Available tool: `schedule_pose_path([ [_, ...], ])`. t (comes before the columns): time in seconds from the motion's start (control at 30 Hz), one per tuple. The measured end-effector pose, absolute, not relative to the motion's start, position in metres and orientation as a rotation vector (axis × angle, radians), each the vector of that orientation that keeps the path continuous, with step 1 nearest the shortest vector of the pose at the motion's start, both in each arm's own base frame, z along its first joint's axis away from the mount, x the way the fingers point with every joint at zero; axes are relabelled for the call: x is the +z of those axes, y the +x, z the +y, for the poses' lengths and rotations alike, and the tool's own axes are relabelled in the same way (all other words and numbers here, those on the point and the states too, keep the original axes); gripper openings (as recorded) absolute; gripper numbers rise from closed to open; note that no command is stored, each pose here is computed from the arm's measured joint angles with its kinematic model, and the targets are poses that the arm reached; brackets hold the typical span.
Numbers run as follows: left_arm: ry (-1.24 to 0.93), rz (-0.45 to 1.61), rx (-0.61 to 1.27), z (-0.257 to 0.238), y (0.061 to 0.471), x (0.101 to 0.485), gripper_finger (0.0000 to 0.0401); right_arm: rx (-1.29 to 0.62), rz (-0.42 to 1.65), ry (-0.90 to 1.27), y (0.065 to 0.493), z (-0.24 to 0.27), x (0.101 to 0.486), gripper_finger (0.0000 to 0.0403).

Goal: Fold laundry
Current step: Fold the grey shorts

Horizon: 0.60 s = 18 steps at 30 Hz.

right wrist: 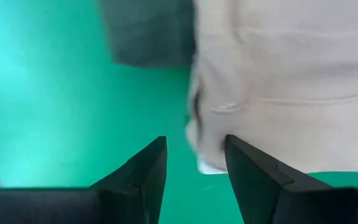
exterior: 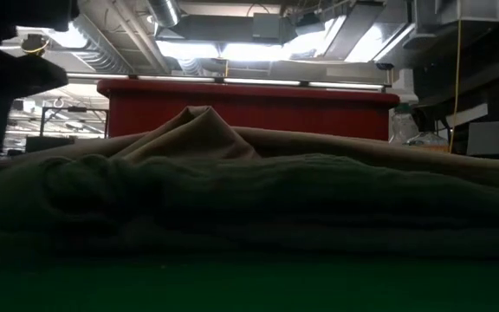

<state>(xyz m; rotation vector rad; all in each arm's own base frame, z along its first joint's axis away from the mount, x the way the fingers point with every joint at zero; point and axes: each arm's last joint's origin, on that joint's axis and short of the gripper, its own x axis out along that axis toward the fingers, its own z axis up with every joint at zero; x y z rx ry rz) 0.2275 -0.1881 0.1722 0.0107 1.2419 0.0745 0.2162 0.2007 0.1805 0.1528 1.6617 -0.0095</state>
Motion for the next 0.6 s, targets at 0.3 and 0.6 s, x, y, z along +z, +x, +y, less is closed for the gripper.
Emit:
schedule_pose_path([
  [0.3,-0.066,1.262,-0.007,-0.196,0.233,0.183,0.0132,0.047,1.481,0.118,0.237,0.214,0.219,0.0163],
  [0.6,-0.038,1.144,-0.006,-0.207,0.234,0.184,0.013,-0.081,1.255,0.023,0.25,0.215,0.22,0.0163],
])
